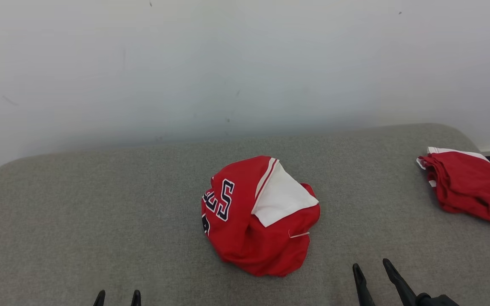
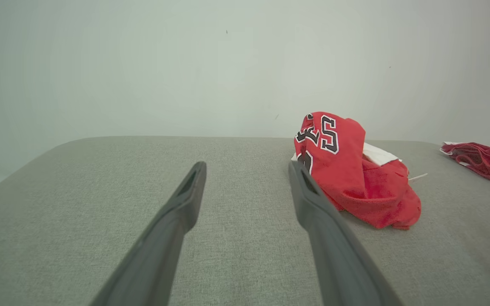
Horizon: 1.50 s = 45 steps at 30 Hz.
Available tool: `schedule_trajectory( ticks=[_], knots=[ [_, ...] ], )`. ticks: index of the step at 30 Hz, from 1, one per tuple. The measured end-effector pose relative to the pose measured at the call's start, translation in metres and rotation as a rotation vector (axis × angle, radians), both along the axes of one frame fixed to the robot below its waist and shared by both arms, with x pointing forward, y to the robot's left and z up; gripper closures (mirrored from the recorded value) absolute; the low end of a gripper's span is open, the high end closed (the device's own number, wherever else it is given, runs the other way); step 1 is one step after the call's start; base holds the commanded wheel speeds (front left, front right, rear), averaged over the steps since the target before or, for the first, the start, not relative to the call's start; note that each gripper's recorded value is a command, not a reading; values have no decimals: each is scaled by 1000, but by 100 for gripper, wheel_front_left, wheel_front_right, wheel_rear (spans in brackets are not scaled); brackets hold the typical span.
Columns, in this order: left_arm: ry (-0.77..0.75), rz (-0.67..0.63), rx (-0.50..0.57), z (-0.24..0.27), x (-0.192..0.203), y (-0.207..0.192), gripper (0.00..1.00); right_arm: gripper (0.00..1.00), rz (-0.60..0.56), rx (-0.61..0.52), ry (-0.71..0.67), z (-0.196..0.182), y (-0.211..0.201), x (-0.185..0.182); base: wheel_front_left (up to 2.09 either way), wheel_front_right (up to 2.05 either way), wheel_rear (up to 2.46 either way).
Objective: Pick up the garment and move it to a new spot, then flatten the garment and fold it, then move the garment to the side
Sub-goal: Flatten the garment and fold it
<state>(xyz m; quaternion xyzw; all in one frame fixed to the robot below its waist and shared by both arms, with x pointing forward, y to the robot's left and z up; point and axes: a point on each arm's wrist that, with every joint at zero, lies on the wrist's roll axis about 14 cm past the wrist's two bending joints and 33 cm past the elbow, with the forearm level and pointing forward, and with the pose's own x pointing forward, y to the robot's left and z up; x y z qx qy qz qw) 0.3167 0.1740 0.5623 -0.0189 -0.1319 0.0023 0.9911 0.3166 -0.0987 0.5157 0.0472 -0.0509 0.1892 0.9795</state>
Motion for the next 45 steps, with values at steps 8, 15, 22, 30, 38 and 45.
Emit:
schedule_trajectory(
  ticks=[8, 15, 22, 30, 38, 45],
  knots=[
    [-64, -101, 13, 23, 34, -24, 0, 0, -12, -4, 18, -5, -4, 5, 0, 0, 0],
    [-101, -361, 79, 45, 105, -104, 0, 0, -46, -28, 53, -15, -20, 17, 0, 0, 0],
    [-33, -572, 161, 53, 186, -189, 0, 0, -88, -47, 101, -31, -36, 47, 0, 0, 0],
    [182, -635, 334, 9, 230, -237, 0, 0, -113, -54, 155, -50, -44, 63, 0, 0, 0],
    [462, -603, 534, -37, 256, -251, 0, 0, -124, -52, 200, -65, -44, 67, 0, 0, 0],
    [590, -605, 651, -52, 257, -262, 52, 0, -138, -50, 213, -68, -47, 67, 0, 0, 0]
  ],
)
